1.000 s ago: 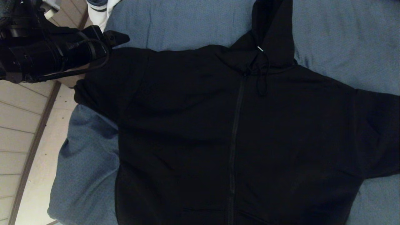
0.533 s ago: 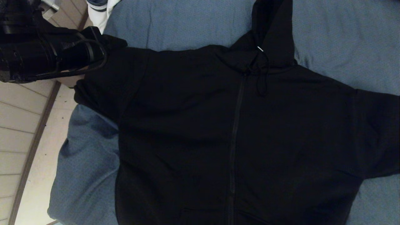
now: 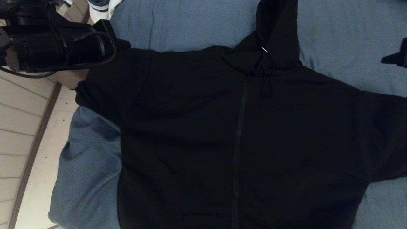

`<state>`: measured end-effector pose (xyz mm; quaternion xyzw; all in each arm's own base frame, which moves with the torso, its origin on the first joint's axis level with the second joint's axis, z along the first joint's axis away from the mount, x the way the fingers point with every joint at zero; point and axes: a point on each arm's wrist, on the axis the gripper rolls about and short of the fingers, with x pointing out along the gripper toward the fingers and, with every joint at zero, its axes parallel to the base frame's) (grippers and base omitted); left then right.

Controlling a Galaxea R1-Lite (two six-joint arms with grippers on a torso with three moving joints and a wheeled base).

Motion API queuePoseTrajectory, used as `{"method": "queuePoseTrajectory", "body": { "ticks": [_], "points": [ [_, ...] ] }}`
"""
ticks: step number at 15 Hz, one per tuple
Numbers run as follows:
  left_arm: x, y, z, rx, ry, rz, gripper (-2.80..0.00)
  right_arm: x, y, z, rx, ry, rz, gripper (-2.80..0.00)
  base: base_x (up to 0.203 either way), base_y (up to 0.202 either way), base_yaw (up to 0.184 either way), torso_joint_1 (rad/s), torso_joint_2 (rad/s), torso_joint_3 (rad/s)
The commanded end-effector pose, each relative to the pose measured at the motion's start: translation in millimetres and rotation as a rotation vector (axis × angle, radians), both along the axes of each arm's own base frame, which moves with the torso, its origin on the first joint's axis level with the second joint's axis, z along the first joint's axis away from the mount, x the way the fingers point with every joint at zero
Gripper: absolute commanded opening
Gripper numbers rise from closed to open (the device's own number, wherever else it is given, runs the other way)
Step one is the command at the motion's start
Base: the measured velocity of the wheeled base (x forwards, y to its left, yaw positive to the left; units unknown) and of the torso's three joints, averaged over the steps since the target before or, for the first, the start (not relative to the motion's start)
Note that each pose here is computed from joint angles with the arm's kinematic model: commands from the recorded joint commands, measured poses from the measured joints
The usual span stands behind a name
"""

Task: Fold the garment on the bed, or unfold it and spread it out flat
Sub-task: Unfold the black sweatshirt

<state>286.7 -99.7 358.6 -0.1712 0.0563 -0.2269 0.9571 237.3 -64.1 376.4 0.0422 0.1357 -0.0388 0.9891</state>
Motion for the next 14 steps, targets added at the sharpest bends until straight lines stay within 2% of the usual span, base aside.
{"method": "queuePoseTrajectory", "body": {
  "ticks": [1, 5, 7, 8, 14],
  "points": [
    [26.7, -16.6, -0.8, 0.011, 0.029, -0.023, -2.8, 42.1, 25.8, -18.4, 0.005, 0.054, 0.083, -2.8, 0.0, 0.0, 0.0, 0.0, 0.0, 0.0],
    [55.1, -43.1, -6.2, 0.038, 0.081, -0.073, -2.8, 72.5, 60.8, -21.6, -0.002, 0.044, 0.165, -2.8, 0.0, 0.0, 0.0, 0.0, 0.0, 0.0],
    [54.1, -55.2, -9.2, 0.083, 0.064, -0.095, -2.8, 77.4, 71.4, -21.5, -0.015, 0.041, 0.168, -2.8, 0.0, 0.0, 0.0, 0.0, 0.0, 0.0],
    [53.0, -57.3, -8.3, 0.082, 0.056, -0.098, 0.0, 77.9, 73.4, -21.7, -0.027, 0.04, 0.154, -2.8, 0.0, 0.0, 0.0, 0.0, 0.0, 0.0],
    [55.0, -67.3, -6.5, 0.085, -0.015, -0.12, 0.0, 84.3, 74.0, -23.6, -0.045, 0.03, 0.159, -2.8, 0.0, 0.0, 0.0, 0.0, 0.0, 0.0]
  ]
}}
